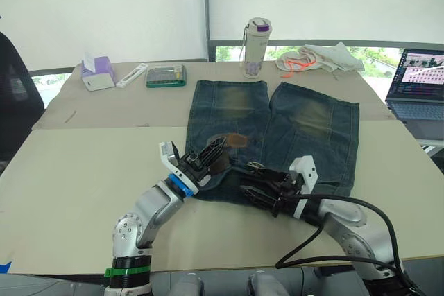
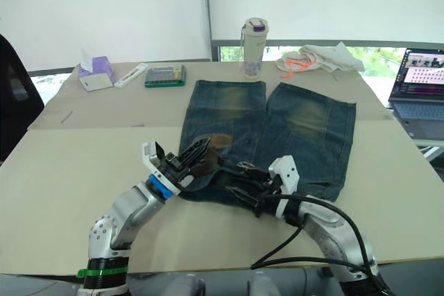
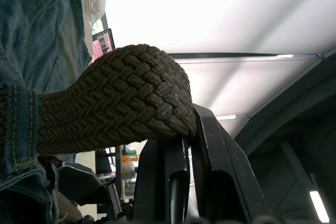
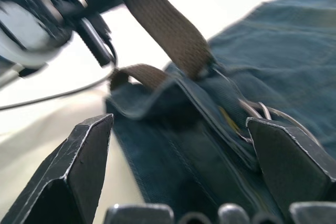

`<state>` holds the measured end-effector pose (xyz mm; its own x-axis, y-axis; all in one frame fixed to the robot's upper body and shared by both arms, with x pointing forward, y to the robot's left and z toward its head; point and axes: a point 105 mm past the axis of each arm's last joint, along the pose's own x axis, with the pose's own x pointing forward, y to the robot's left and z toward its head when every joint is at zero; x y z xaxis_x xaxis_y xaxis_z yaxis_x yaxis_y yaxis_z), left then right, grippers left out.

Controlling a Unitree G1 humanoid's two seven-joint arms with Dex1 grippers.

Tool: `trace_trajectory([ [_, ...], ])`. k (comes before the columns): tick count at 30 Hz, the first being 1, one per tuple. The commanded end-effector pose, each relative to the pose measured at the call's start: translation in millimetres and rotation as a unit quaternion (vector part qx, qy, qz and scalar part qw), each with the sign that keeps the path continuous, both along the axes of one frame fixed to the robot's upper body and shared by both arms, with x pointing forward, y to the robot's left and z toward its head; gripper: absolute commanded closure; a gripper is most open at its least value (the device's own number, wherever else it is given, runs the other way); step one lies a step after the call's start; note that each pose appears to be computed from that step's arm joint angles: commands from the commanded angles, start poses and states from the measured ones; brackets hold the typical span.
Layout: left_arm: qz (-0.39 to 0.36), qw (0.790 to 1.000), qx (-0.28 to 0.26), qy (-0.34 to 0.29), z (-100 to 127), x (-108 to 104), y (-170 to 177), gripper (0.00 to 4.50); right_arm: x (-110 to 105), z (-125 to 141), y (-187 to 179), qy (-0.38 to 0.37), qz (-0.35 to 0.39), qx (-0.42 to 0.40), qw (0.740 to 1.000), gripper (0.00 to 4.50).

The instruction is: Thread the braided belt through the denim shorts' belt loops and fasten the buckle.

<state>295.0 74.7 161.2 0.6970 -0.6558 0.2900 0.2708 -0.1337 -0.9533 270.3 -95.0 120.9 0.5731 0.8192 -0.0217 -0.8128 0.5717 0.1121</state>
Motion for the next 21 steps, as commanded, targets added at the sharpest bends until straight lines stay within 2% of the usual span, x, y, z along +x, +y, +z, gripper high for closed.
trace_trajectory([
  [1,-0.011,0.999,-0.021,-0.026,13,-6,1,4.5,6,25,-3,-0.053,-0.011,0.019,0.998,0.04],
  [4,-0.026,0.999,-0.031,-0.034,17,-10,-1,4.5,7,15,-2,-0.048,-0.009,-0.007,0.999,0.04],
  [9,-0.039,0.997,-0.035,-0.055,23,-15,-3,4.5,11,-40,-10,-0.005,-0.013,-0.157,0.988,0.04],
  [11,-0.04,0.996,-0.042,-0.069,29,-18,-3,4.5,2,-53,-8,0.013,0.021,-0.183,0.983,0.04],
  [15,-0.038,0.992,-0.057,-0.106,46,-22,-2,4.5,-3,-56,-5,0.027,0.036,-0.176,0.983,0.04],
  [21,-0.013,0.972,-0.127,-0.199,88,-35,9,4.5,-2,-60,-6,0.03,0.034,-0.179,0.983,0.04],
])
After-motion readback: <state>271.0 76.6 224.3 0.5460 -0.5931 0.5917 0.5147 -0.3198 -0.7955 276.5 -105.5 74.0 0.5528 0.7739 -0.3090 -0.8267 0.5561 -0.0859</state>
